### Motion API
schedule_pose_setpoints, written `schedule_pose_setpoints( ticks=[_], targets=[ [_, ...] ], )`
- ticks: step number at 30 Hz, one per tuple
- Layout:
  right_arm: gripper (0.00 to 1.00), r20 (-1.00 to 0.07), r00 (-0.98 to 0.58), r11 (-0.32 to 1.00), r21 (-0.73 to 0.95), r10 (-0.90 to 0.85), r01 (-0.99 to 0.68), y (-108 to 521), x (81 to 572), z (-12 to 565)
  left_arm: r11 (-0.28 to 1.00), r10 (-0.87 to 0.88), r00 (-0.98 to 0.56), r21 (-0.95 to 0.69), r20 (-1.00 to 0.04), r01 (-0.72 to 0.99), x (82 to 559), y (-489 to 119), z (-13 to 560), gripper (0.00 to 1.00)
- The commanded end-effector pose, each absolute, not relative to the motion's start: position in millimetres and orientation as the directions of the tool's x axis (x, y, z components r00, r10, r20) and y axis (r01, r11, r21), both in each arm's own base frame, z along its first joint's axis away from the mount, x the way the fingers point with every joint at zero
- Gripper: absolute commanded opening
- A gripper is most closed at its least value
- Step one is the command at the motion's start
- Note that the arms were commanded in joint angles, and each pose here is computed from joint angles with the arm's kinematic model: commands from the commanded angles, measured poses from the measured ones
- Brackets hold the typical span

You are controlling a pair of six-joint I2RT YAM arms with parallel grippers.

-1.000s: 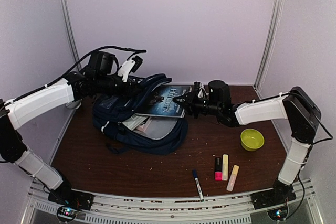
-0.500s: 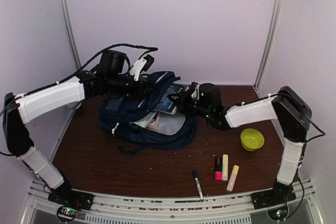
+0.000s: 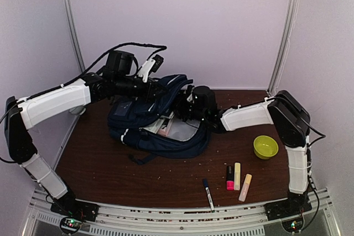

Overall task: Pack the student bag
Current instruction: Place the book in the largest pocket of the bag, then adjust the book in the largest pocket of the bag.

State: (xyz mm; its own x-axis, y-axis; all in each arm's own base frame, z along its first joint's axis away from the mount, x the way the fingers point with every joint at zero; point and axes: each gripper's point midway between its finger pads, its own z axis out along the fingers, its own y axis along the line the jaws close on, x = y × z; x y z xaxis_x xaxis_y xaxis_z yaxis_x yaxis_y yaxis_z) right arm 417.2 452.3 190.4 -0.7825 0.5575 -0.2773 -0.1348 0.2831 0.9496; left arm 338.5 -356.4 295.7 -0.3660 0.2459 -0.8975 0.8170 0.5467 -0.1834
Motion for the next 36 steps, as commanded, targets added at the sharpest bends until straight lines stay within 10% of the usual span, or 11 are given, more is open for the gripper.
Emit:
schedule_pose_setpoints(
  ticks=[1, 17, 28, 36],
  targets=[
    [0.39, -0.429, -0.744, 0.388, 0.888, 0.512, -0.245, 458, 422, 213, 0.375, -0.039, 0.017, 0.001, -0.999, 0.927, 307, -381, 444, 0.0],
    [0.83, -0.651, -0.67, 0.636, 0.695, 0.357, -0.337, 372, 372, 233, 0.563, 0.017, 0.025, 0.03, -1.0, 0.826, 332, -356, 429, 0.0],
    [0.5, -0.552, -0.72, 0.592, 0.768, 0.421, -0.243, 375, 382, 195, 0.561, 0.019, 0.013, 0.022, -1.0, 0.828, 330, -356, 425, 0.0],
    [0.46, -0.556, -0.734, 0.651, 0.73, 0.39, -0.207, 367, 382, 159, 0.56, 0.025, 0.004, 0.018, -1.0, 0.828, 330, -356, 418, 0.0]
  ],
)
